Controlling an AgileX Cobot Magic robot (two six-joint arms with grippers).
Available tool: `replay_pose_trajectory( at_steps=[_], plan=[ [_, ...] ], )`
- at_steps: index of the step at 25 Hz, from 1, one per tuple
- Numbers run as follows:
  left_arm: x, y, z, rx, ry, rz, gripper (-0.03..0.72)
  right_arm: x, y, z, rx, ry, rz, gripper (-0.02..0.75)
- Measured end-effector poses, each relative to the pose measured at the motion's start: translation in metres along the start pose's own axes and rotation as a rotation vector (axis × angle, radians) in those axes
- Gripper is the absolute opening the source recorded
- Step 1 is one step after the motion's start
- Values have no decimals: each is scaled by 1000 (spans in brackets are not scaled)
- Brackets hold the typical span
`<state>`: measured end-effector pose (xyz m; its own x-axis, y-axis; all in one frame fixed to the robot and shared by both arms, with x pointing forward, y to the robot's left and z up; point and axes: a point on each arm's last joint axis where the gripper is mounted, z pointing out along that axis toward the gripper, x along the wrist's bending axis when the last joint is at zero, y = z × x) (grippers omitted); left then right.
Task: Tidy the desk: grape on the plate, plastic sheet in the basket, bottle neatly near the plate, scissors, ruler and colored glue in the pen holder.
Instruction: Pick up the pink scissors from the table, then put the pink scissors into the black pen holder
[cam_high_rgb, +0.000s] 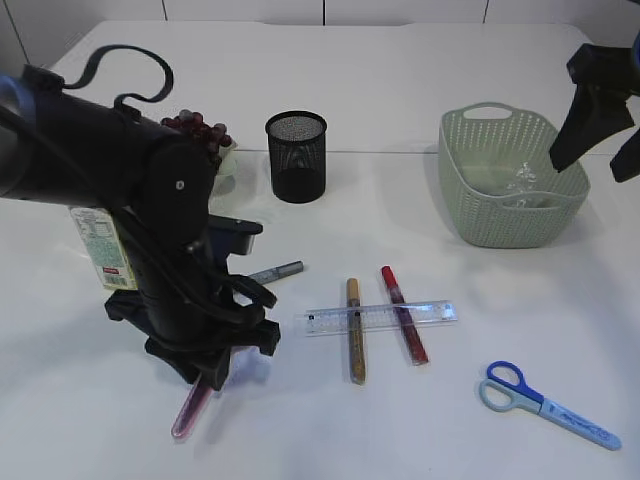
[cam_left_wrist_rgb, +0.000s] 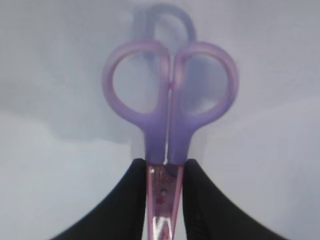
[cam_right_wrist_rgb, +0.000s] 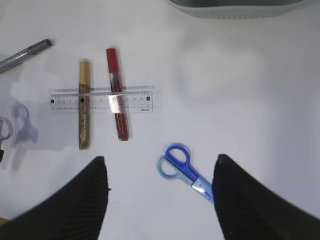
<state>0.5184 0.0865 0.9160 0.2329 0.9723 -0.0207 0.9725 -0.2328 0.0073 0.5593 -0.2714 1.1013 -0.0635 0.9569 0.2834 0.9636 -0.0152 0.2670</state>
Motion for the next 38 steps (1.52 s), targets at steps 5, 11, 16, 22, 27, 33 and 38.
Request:
replay_pose_trajectory(
  at_steps=[5,11,16,22,27,33,38],
  plan=[
    [1,-2,-18,-96,-42,-12,160,0,0,0,0,-1,0,511],
    [0,3,-28,-197,-70,0,160,-1,0,0,1,-8,-3,511],
    [-2,10,-33,-292,-92,17,160,-1,0,0,1,-8,-3,511],
    [-5,18,-36,-382,-127,26,160,-1,0,0,1,-13,-4,511],
    [-7,25,-40,-473,-145,51,160,-3,0,0,3,-34,-12,511],
    [-10,34,-46,-596,-169,97,160,-5,0,0,5,-59,-20,511],
    [-15,42,-53,-711,-222,110,160,-6,0,0,5,-63,-21,511]
  ],
)
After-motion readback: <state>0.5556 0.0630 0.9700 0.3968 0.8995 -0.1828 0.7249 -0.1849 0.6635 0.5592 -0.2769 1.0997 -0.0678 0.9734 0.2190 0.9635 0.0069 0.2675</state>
